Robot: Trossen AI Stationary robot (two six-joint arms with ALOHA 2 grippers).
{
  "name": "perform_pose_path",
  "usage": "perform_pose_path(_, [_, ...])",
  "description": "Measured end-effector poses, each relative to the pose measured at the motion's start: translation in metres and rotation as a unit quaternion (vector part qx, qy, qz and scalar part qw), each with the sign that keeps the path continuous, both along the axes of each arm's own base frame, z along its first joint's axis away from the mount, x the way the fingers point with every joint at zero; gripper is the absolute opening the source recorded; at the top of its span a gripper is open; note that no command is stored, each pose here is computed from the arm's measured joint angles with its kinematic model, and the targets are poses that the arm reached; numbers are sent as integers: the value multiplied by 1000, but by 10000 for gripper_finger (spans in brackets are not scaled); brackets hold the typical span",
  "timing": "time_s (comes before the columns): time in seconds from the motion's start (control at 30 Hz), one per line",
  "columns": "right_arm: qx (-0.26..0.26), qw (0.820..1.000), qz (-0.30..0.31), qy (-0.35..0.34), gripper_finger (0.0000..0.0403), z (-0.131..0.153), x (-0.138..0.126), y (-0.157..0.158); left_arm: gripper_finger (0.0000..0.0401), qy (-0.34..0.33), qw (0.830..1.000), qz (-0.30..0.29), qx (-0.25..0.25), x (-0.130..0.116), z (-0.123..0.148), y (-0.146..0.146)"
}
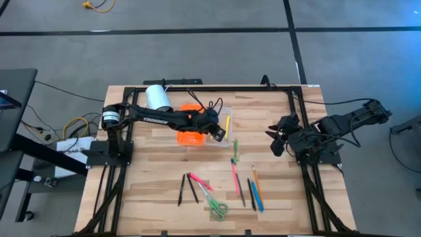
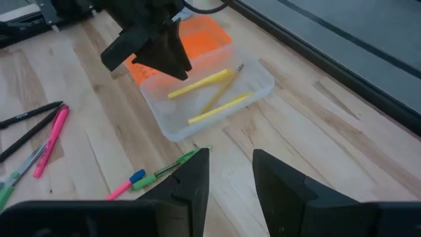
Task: Pick & place school supplies into a supply box
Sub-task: Put the green pen into the orange supply box
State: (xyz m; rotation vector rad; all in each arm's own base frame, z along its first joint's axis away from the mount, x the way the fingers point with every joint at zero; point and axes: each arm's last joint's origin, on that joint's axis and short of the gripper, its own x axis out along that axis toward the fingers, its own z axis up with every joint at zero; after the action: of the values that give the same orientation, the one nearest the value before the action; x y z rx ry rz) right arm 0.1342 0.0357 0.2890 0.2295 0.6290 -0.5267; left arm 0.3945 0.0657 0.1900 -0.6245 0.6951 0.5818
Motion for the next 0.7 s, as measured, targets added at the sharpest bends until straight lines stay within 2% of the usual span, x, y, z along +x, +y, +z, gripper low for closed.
perform_pose_path(0.3, [18,1000,-2,17,111,-7,9,7,122,-16,996,-85,23,-1,18,-15])
perform_pose_path(0.57, [42,998,15,51,111,-25,30,30,122,-22,977,-208,48,-11,43,-49])
perform_pose_path(0.7, [62,996,-11,60,111,-37,40,39,122,3,969,-241,60,-22,53,-68])
